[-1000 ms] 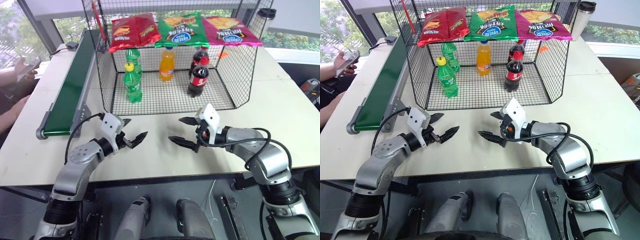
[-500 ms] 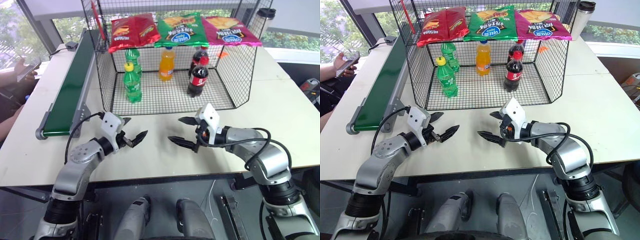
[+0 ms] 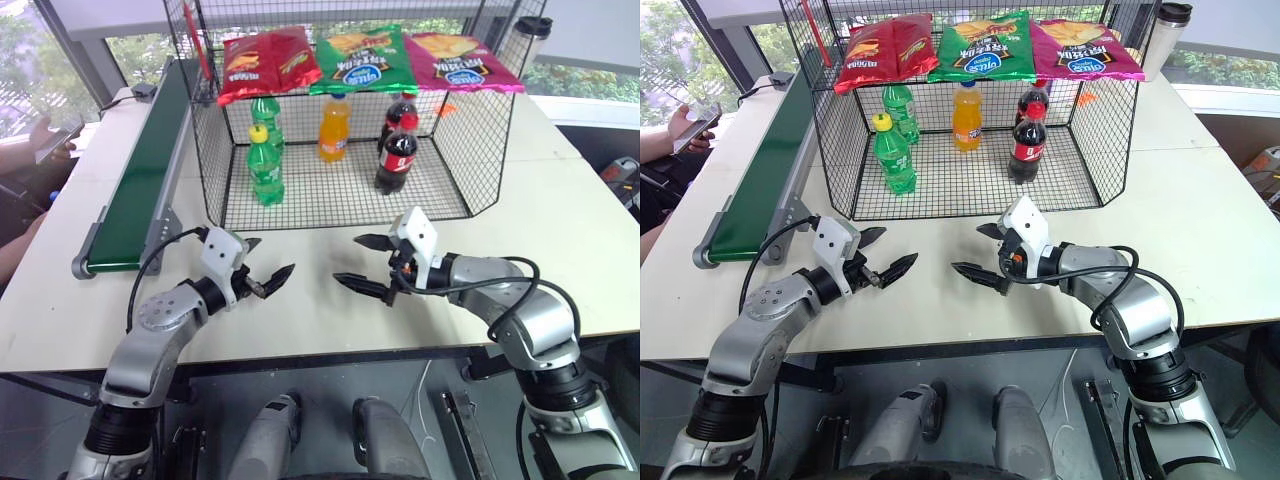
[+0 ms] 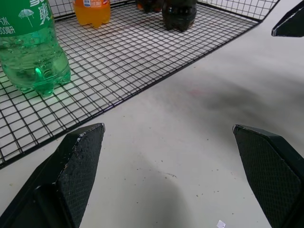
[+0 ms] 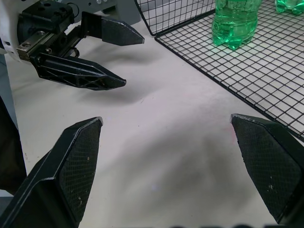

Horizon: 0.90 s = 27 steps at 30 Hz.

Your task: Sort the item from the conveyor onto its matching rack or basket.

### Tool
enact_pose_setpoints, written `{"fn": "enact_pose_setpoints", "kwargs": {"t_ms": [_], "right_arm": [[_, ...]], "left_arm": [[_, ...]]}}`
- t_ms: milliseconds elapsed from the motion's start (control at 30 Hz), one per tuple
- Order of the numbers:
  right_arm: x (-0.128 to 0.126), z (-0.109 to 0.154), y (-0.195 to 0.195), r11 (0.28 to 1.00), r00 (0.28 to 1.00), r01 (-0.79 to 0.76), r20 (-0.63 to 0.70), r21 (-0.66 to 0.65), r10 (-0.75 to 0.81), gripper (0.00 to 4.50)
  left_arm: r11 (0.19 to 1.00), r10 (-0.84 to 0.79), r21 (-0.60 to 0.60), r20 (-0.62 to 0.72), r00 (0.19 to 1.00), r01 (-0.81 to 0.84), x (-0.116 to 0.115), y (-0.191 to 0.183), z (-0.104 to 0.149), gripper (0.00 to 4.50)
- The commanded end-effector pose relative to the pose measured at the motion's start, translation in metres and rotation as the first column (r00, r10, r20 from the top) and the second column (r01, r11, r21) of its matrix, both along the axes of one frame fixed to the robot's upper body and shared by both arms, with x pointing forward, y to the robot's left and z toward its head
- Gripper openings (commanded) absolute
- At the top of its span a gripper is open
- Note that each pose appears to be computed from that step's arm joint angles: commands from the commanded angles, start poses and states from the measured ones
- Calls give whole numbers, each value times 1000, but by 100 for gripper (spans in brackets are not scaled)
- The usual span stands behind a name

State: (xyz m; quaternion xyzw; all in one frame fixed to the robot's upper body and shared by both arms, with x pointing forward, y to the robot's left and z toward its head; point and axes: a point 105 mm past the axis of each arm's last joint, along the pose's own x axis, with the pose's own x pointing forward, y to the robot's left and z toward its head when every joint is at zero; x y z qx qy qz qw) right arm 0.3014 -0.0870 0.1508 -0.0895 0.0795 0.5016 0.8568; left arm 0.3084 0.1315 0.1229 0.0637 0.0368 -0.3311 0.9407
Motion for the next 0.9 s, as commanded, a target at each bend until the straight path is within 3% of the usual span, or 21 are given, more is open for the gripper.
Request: {"fn": "enact_pose_setpoints", "kwargs": {"t_ms": [33,900], "right_arm": [[-3,10,3,1000,999,-24,37,9,23,446],[-1,12,3,1000,999,-10,43,11,10,446]], "left_arm": [[1000,3,-12,51,999,-3,-2,0,14,450],[998,56,-37,58,997,-54,3,6,17,450]]}}
